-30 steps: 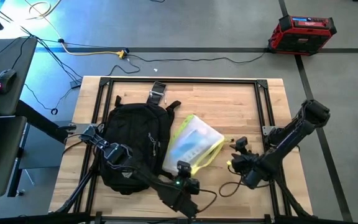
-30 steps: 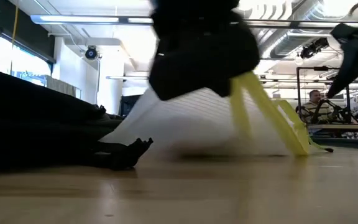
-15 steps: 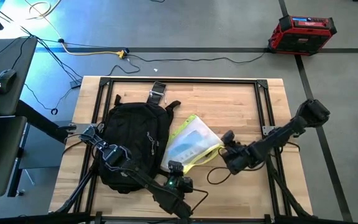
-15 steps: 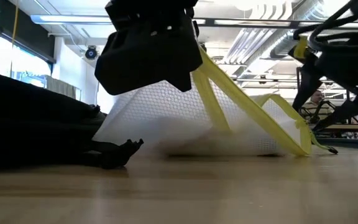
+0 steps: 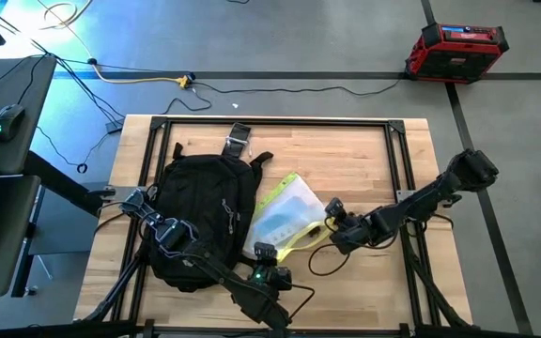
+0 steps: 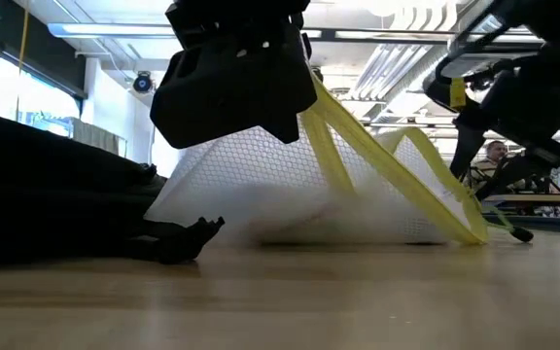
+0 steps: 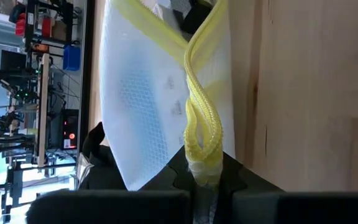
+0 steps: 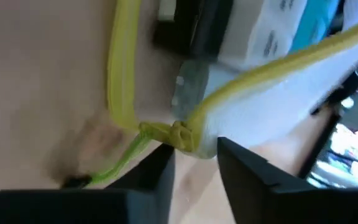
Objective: Unpack backpack
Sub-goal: Close the green zip bag
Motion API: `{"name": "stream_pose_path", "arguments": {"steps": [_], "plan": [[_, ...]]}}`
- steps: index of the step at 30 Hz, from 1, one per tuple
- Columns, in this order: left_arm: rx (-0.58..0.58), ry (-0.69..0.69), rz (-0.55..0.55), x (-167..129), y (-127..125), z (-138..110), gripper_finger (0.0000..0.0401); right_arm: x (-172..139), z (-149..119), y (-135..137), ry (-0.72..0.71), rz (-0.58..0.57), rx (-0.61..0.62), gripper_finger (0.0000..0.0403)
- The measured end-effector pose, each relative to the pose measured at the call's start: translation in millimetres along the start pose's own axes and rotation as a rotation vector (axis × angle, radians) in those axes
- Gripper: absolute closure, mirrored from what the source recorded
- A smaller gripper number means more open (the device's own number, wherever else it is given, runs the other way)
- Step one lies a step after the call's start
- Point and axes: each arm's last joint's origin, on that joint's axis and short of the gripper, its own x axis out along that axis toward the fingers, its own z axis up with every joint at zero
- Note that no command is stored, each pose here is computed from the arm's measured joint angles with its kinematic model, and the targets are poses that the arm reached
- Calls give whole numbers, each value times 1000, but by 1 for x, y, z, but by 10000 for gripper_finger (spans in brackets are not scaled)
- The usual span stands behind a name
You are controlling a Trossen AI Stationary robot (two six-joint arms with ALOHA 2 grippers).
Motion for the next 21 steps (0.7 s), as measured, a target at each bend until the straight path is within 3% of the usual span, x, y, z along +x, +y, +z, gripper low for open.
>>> {"name": "stream_pose_path", "arguments": {"steps": [5, 11, 17, 21], "plan": [[0, 1, -1, 0, 0, 0, 401, 1, -2, 0, 24, -8, 81, 391], [-38, -67, 65, -7, 2, 0, 401, -12, 1, 9, 57, 38, 379, 401], [-196, -200, 138, -34, 40, 6, 401, -51, 9, 22, 134, 88, 547, 402], [-278, -223, 151, -41, 76, 10, 401, -88, 14, 15, 101, 97, 659, 402]]}}
